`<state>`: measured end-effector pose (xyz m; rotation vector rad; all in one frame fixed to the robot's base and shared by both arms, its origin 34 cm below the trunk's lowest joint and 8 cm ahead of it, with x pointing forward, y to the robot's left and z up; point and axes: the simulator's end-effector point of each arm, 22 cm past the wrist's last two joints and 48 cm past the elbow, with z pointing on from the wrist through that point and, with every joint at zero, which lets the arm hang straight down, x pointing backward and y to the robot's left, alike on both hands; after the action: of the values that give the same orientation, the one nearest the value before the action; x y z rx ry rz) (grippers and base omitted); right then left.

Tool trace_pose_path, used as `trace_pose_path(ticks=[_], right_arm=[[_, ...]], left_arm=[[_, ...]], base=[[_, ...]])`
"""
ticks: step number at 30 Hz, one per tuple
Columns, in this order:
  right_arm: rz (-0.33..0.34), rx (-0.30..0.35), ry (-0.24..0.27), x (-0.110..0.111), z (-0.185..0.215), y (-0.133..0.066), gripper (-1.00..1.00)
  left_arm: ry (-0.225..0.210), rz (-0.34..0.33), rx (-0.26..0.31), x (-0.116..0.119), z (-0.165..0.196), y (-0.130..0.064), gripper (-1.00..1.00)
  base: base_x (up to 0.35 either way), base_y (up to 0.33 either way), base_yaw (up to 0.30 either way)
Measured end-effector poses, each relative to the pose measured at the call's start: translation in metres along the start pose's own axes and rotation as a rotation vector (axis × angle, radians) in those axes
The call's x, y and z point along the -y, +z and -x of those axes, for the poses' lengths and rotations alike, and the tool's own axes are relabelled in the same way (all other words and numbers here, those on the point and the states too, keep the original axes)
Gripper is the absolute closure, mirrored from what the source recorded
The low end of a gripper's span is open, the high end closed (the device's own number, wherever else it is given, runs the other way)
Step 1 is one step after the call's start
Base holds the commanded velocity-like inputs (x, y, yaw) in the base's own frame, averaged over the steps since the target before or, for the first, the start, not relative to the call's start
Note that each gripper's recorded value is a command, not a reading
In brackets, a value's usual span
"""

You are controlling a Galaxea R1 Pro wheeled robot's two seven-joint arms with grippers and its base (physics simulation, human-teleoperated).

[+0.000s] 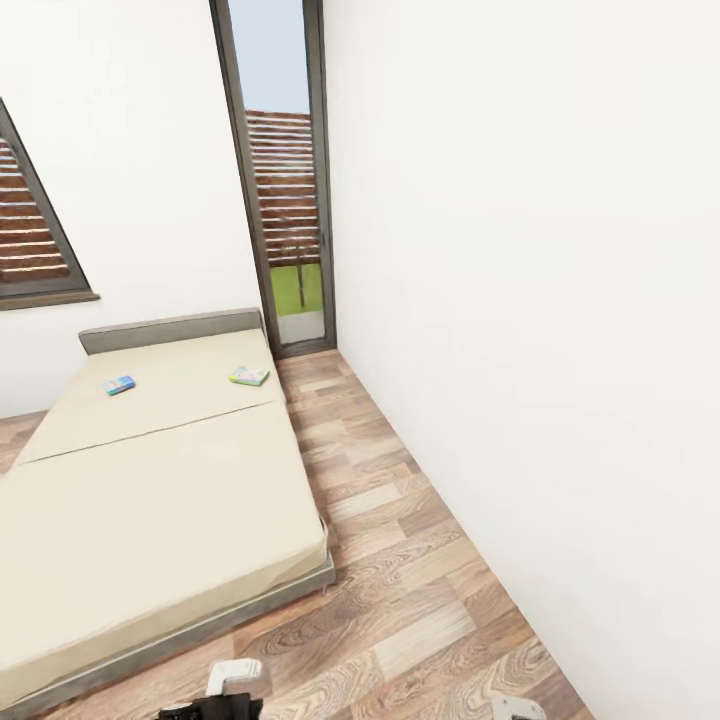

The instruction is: Put all the toys in the child's room - the three board games (two on the bed and one on the table), the two jigsaw puzzles on the table, and the tennis ball on the table - inside the toy box on the table in the child's room.

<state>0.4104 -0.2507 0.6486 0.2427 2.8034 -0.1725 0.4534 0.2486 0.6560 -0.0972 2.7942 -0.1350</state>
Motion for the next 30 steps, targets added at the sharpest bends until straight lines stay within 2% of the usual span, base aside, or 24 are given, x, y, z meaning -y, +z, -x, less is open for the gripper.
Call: trace_pose_path(ticks=[2,5,7,9,10,12,13,15,17,18,20,21,26,30], right_arm=[[0.000,0.001,0.000,0.001,0.002,0.000,-1.00],[0.003,0.011,0.003,0.001,0.015,0.000,-1.00],[0.010,0.013,0.004,-0.002,0.030,-0.002,-1.00],[0.021,0.023,0.007,-0.006,0.056,-0.008,-1.00],[0.029,0.037,0.012,-0.009,0.079,-0.014,-1.00],[0.039,0.063,0.021,-0.010,0.108,-0.025,-1.00],[0.050,0.091,0.028,-0.011,0.136,-0.038,-1.00],[0.064,0.134,0.037,-0.012,0.169,-0.056,-1.00],[0.093,0.203,0.054,-0.015,0.216,-0.089,-1.00],[0.101,0.216,0.059,-0.016,0.224,-0.095,-1.00],[0.120,0.240,0.070,-0.019,0.240,-0.109,-1.00],[0.142,0.238,0.069,-0.027,0.244,-0.118,-1.00],[0.167,0.234,0.065,-0.037,0.249,-0.128,-1.00],[0.198,0.249,0.082,-0.047,0.257,-0.137,-1.00]], left_arm=[[-0.002,-0.026,-0.012,-0.002,0.001,-0.001,-1.00],[-0.019,-0.083,-0.085,-0.010,0.002,-0.007,-1.00],[-0.034,-0.136,-0.127,-0.014,0.019,-0.016,-1.00],[-0.043,-0.206,-0.124,-0.015,0.057,-0.034,-1.00],[-0.045,-0.266,-0.107,-0.012,0.085,-0.049,-1.00],[-0.038,-0.337,-0.078,-0.006,0.116,-0.071,-1.00],[-0.033,-0.414,-0.058,0.003,0.140,-0.093,-1.00],[-0.019,-0.491,-0.034,0.014,0.163,-0.119,-1.00],[-0.009,-0.634,-0.003,0.032,0.190,-0.164,-1.00],[-0.009,-0.664,0.005,0.033,0.195,-0.173,-1.00],[-0.022,-0.740,0.032,0.035,0.206,-0.195,-1.00],[-0.048,-0.802,0.074,0.031,0.220,-0.216,-1.00],[-0.099,-0.840,0.148,0.016,0.239,-0.236,-1.00],[-0.105,-0.847,0.161,0.015,0.242,-0.239,-1.00]], base=[[0.000,-0.001,0.005],[0.000,-0.001,0.002],[0.000,0.000,0.001],[0.000,0.000,0.000],[0.000,0.000,0.000],[0.000,0.000,0.000],[0.000,0.000,0.000],[0.000,0.000,0.000],[0.000,0.000,0.000],[0.000,0.000,0.000],[0.000,0.000,0.000],[0.000,0.000,0.000],[0.000,0.000,0.000],[0.000,0.000,0.000]])
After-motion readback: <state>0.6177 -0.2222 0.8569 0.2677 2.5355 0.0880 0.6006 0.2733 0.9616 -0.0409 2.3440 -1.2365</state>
